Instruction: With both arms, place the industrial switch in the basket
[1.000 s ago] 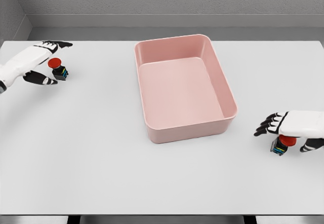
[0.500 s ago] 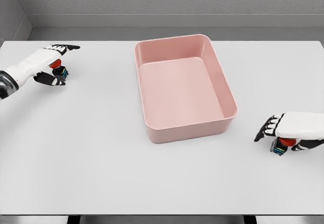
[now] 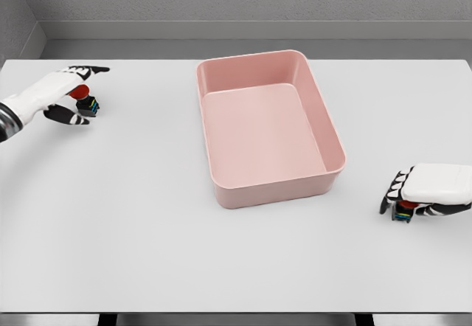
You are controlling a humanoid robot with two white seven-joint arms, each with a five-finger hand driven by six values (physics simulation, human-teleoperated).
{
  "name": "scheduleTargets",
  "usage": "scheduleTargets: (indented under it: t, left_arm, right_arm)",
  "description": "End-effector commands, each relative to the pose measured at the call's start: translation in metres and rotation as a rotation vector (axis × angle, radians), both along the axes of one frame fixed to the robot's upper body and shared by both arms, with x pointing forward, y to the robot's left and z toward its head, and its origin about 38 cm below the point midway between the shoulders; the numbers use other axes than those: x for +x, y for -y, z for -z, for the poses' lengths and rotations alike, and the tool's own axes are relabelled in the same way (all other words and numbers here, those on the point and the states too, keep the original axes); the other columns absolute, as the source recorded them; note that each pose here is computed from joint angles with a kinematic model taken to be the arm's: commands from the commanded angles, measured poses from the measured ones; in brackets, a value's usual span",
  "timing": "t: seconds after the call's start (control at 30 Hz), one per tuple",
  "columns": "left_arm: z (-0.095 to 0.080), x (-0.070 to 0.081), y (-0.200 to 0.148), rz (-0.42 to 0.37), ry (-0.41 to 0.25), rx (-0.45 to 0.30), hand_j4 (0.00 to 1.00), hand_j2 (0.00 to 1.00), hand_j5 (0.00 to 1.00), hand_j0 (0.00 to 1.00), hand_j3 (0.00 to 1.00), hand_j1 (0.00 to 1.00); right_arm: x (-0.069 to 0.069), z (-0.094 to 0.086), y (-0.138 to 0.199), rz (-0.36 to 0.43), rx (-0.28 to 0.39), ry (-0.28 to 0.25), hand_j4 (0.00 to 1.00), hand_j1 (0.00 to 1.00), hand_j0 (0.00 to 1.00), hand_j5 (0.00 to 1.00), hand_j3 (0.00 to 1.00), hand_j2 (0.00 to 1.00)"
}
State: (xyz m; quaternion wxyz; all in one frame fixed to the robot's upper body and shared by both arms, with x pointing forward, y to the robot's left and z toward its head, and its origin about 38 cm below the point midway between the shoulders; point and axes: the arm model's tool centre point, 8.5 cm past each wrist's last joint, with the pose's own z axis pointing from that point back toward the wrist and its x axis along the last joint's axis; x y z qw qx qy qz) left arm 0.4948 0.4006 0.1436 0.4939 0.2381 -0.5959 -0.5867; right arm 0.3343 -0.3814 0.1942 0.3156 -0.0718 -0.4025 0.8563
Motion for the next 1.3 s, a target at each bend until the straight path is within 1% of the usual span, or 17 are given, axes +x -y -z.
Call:
scheduleTargets:
  t: [0.0,0.1,0.17,0.27,0.37,0.57,0.7,0.8,0.87,0.9,0.93,1.07,1.13,1.17,1.27]
  left_arm:
    - [0.001,-0.001,-0.005,-0.016,-0.005,-0.006,1.00,1.00,1.00,1.00,1.00,1.00]
    - [0.002,-0.001,-0.009,-0.026,-0.011,-0.004,1.00,1.00,1.00,1.00,1.00,1.00]
    - [0.002,-0.002,-0.012,-0.032,-0.011,-0.002,0.97,0.97,0.97,0.97,0.97,0.97]
    - [0.001,-0.002,-0.014,-0.035,-0.009,-0.002,0.88,0.88,0.88,0.88,0.88,0.88]
    - [0.001,-0.002,-0.015,-0.036,-0.009,0.000,0.83,0.83,0.83,0.83,0.83,0.83]
    - [-0.001,0.003,-0.021,-0.065,-0.015,-0.001,0.83,0.83,0.83,0.83,0.83,0.83]
    - [0.000,0.003,-0.020,-0.064,-0.016,-0.003,0.83,0.83,0.83,0.83,0.83,0.83]
    - [0.000,0.003,-0.020,-0.064,-0.017,-0.002,0.82,0.82,0.82,0.82,0.82,0.82]
    - [0.000,0.003,-0.020,-0.063,-0.019,0.000,0.78,0.78,0.78,0.78,0.78,0.78]
    - [0.000,0.003,-0.020,-0.063,-0.019,0.000,0.77,0.77,0.77,0.77,0.77,0.77]
    - [0.001,0.003,-0.019,-0.058,-0.029,0.002,0.77,0.77,0.77,0.77,0.77,0.77]
    - [0.002,0.005,-0.018,-0.065,-0.034,-0.002,0.76,0.76,0.76,0.76,0.76,0.76]
    - [0.002,0.006,-0.019,-0.068,-0.035,-0.003,0.76,0.76,0.76,0.76,0.76,0.76]
    - [0.004,0.007,-0.015,-0.063,-0.035,-0.009,0.76,0.76,0.76,0.76,0.76,0.76]
    - [0.005,0.007,-0.014,-0.058,-0.046,-0.005,0.69,0.69,0.69,0.69,0.69,0.69]
  right_arm:
    - [-0.001,0.000,0.002,0.000,-0.009,0.000,0.61,0.61,0.61,0.61,0.61,0.61]
    - [0.000,-0.001,0.002,0.002,-0.008,0.003,0.60,0.60,0.60,0.60,0.60,0.60]
    - [0.000,-0.002,0.002,0.002,-0.007,0.006,0.56,0.56,0.56,0.56,0.56,0.56]
    - [0.001,-0.004,0.003,0.004,-0.007,0.012,0.54,0.54,0.54,0.54,0.54,0.54]
    - [0.002,-0.005,0.003,0.006,-0.007,0.014,0.54,0.54,0.54,0.54,0.54,0.54]
    - [0.008,-0.024,0.008,0.024,0.002,0.065,0.54,0.54,0.54,0.54,0.54,0.54]
    - [0.011,-0.035,0.010,0.030,0.006,0.094,0.54,0.54,0.54,0.54,0.54,0.54]
    - [0.017,-0.048,0.009,0.031,0.018,0.137,0.54,0.54,0.54,0.54,0.54,0.54]
    - [0.021,-0.057,0.008,0.031,0.023,0.162,0.54,0.54,0.54,0.54,0.54,0.54]
    - [0.021,-0.064,0.003,0.020,0.039,0.178,0.54,0.54,0.54,0.54,0.54,0.54]
    - [0.022,-0.067,0.002,0.019,0.046,0.187,0.54,0.54,0.54,0.54,0.54,0.54]
    - [0.026,-0.074,-0.003,0.010,0.058,0.209,0.54,0.54,0.54,0.54,0.54,0.54]
    - [0.025,-0.077,-0.008,-0.005,0.064,0.215,0.54,0.54,0.54,0.54,0.54,0.54]
    - [0.027,-0.082,-0.009,-0.007,0.070,0.233,0.54,0.54,0.54,0.54,0.54,0.54]
    - [0.031,-0.088,-0.015,-0.017,0.086,0.256,0.54,0.54,0.54,0.54,0.54,0.54]
